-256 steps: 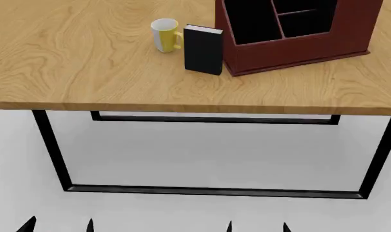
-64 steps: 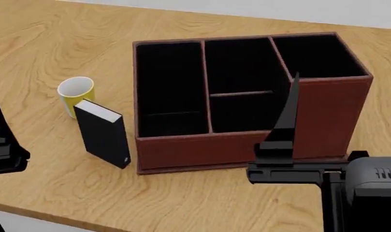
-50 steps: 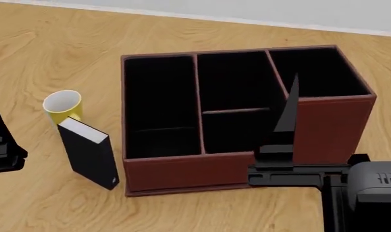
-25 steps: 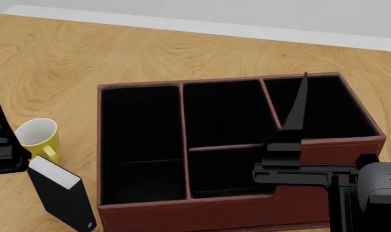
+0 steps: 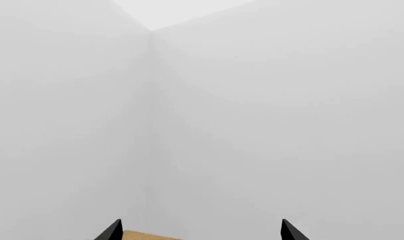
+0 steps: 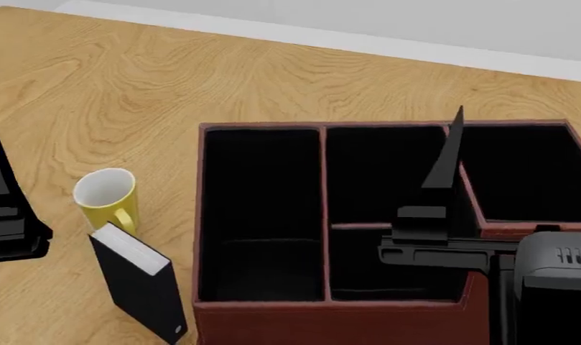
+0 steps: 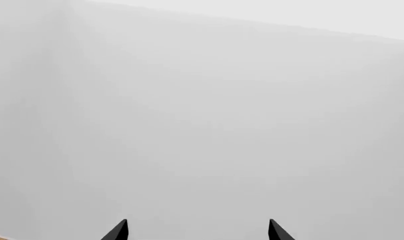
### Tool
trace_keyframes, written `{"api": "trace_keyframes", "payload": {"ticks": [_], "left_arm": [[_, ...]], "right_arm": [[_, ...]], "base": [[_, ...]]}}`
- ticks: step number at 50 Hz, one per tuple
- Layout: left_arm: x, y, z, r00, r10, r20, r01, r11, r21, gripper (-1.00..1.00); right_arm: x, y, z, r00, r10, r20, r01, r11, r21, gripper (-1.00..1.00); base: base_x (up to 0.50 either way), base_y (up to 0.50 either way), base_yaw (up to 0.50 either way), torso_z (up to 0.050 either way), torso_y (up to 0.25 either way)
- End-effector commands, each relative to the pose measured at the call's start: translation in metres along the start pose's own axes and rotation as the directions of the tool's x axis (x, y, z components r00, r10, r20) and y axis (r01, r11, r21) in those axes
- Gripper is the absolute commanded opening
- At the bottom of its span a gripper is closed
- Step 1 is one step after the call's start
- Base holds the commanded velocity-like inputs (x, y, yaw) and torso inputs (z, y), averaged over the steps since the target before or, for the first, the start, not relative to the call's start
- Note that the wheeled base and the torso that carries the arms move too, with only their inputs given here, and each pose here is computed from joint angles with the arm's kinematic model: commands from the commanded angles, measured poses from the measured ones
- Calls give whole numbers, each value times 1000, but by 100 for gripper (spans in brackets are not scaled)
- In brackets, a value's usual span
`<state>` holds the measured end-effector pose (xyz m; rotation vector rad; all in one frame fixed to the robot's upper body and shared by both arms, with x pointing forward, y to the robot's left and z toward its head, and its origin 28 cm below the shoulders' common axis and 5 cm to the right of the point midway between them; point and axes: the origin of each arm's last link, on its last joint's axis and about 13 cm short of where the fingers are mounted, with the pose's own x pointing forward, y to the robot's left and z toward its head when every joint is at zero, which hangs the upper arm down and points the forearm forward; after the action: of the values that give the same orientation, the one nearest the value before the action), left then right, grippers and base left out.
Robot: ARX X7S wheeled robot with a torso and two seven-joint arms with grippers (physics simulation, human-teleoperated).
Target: Pick up the book and place it in the back compartment of the caddy.
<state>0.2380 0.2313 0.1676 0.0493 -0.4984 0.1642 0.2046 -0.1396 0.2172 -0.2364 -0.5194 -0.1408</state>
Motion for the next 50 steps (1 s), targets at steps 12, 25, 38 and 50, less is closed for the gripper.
{"api": "trace_keyframes", "payload": {"ticks": [12,25,38,50], "left_arm": [[3,3,-2,1000,-17,-20,17,1000,-20,100],[3,3,-1,1000,-17,-19,17,1000,-21,100],[3,2,-2,1000,-20,-21,20,1000,-19,100],[4,4,-3,1000,-6,-25,6,1000,-19,100]], "right_arm": [[-3,3,3,1000,6,21,-6,1000,25,100],[-4,1,4,999,9,31,-10,999,40,100],[-3,1,3,999,18,32,-19,999,42,100],[-5,2,4,998,34,56,-36,999,29,100]], "base": [[1,-2,0,0,0],[34,-123,0,0,0],[132,-482,0,0,0],[78,-127,0,0,0]]}}
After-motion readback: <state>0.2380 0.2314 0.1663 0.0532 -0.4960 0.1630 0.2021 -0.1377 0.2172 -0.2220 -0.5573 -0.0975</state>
